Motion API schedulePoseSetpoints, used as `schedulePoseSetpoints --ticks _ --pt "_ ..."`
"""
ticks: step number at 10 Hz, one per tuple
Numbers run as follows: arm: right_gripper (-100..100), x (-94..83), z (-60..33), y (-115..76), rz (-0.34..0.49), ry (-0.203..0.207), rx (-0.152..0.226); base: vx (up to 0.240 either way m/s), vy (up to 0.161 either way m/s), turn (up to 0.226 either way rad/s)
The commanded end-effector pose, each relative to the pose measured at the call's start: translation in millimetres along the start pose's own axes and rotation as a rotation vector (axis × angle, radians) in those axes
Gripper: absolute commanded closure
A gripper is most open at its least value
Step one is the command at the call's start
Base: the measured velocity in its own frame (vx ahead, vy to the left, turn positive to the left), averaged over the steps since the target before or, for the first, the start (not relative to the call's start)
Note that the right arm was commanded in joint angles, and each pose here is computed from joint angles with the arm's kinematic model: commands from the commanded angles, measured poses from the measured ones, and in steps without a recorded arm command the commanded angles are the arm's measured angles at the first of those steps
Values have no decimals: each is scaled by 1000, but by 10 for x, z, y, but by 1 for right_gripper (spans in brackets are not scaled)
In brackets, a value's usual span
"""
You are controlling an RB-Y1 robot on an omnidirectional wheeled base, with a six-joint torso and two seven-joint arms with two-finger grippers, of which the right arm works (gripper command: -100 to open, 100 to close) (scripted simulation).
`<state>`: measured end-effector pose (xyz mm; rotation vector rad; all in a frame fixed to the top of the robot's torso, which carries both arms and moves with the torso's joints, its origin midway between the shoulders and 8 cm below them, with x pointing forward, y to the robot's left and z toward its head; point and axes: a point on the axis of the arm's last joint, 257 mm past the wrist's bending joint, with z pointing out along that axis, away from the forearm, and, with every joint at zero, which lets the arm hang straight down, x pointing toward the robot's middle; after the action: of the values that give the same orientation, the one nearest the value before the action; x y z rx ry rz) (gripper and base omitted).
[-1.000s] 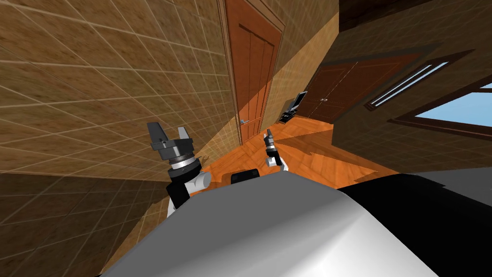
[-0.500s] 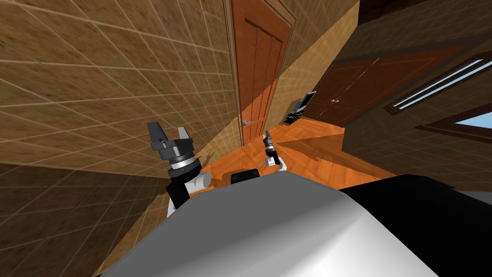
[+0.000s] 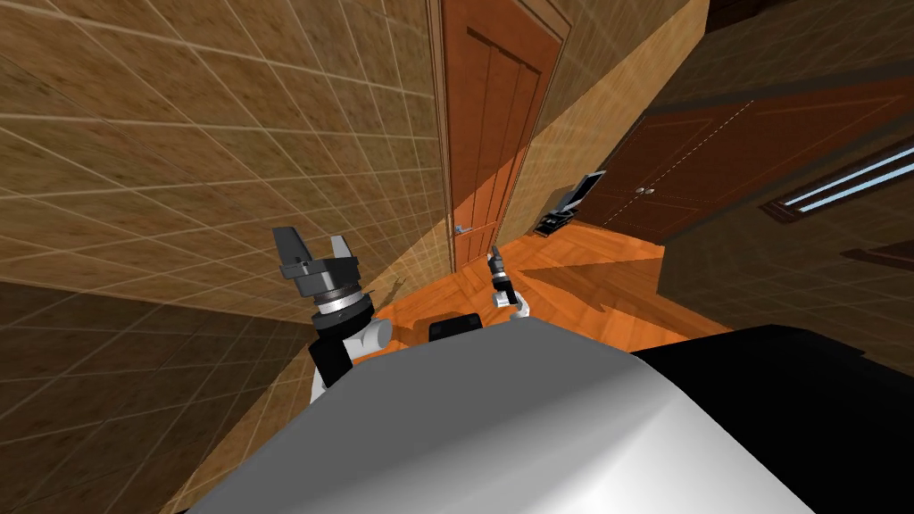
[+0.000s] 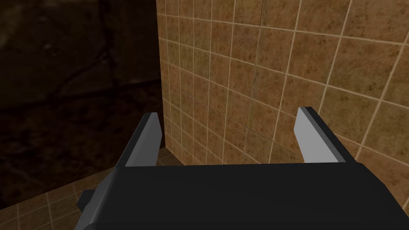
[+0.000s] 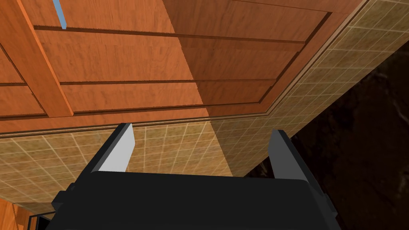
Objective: Pull the door open
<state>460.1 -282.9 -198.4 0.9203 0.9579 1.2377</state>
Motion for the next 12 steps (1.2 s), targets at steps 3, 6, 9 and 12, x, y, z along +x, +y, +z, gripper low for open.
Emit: schedulePoseSetpoints --ticks 3,6,9,12 --pt "-100 -39 -10 -264 4 4 37 91 -62 127" --pt "-100 -67 -21 -467 8 5 65 84 -71 133" --pt "-100 -88 -36 -608 11 5 87 52 -46 84" --pt "-100 -120 -59 -799 16 4 116 71 -65 134"
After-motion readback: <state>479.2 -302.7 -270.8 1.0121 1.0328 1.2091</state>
